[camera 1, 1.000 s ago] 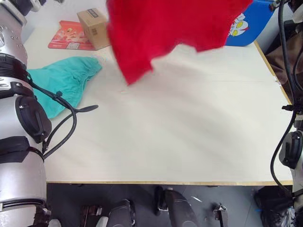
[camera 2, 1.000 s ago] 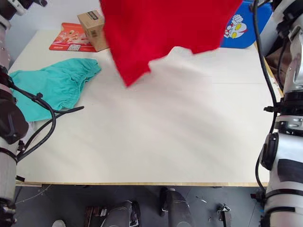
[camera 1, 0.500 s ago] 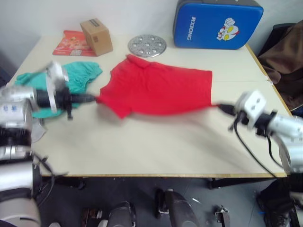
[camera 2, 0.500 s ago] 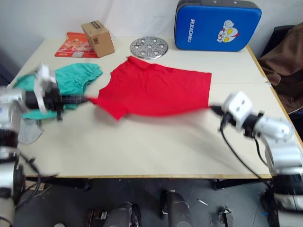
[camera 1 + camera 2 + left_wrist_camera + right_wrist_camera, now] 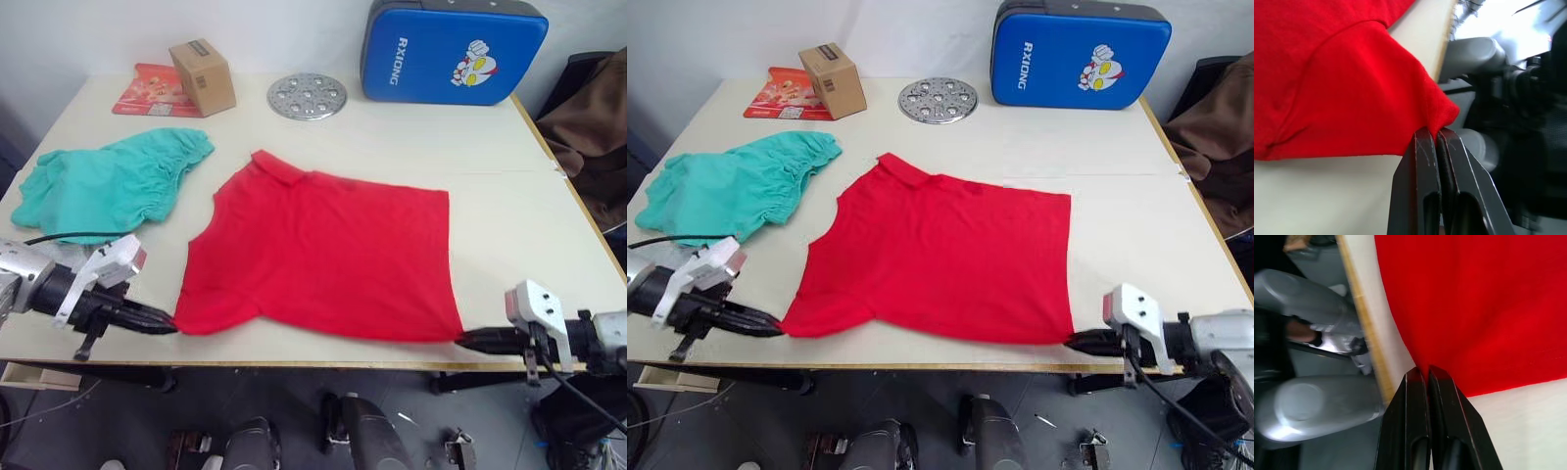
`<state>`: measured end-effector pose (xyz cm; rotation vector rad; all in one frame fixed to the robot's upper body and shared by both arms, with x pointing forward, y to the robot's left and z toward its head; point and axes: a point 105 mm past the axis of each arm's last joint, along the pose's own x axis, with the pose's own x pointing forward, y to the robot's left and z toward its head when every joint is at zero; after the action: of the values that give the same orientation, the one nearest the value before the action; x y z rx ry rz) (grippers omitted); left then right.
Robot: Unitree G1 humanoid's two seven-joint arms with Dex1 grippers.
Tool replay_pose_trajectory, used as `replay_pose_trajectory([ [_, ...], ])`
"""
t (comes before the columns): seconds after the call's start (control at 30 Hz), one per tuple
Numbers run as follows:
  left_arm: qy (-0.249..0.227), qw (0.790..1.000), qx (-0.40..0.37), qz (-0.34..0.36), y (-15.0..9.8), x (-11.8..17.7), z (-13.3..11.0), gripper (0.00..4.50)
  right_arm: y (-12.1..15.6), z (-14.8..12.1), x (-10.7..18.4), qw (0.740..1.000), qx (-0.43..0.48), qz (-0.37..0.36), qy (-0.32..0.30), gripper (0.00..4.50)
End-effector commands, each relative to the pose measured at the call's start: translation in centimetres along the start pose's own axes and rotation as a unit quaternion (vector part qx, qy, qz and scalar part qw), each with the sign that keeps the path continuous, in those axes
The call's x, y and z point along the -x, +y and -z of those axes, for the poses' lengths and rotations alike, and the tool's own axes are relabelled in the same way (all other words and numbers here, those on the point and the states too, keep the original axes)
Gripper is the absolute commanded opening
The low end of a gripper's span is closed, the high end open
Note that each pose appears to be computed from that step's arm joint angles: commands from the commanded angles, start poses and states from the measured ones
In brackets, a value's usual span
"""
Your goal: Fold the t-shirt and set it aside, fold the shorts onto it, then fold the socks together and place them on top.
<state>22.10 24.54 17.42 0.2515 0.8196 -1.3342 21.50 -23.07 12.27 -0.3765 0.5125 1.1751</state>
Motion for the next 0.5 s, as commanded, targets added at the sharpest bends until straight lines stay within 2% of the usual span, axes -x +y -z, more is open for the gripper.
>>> replay_pose_trajectory([
  [0.03, -0.016, 0.997, -0.007, 0.070, -2.2, 0.6, -1.1, 0.03, 0.5, -1.0, 0.7, 1.000, 0.000, -0.008, -0.010, 0.00],
  [0.1, -0.057, 0.997, -0.010, 0.054, -1.4, 0.6, -2.3, 0.03, 0.2, -1.0, 0.6, 1.000, -0.018, 0.001, -0.022, 0.00],
  [0.23, -0.125, 0.992, -0.008, -0.011, 2.1, 0.3, -4.2, 0.03, -0.7, -1.1, 0.0, 0.997, -0.062, 0.015, -0.038, 0.00],
  [0.4, -0.152, 0.982, -0.001, -0.109, 7.8, -0.7, -5.1, 0.03, -2.8, -0.6, -0.8, 0.987, -0.145, 0.048, -0.043, 0.00],
  [0.5, -0.155, 0.977, 0.006, -0.147, 10.3, -1.3, -5.3, 0.03, -3.8, -0.2, -1.2, 0.981, -0.177, 0.064, -0.037, 0.00],
])
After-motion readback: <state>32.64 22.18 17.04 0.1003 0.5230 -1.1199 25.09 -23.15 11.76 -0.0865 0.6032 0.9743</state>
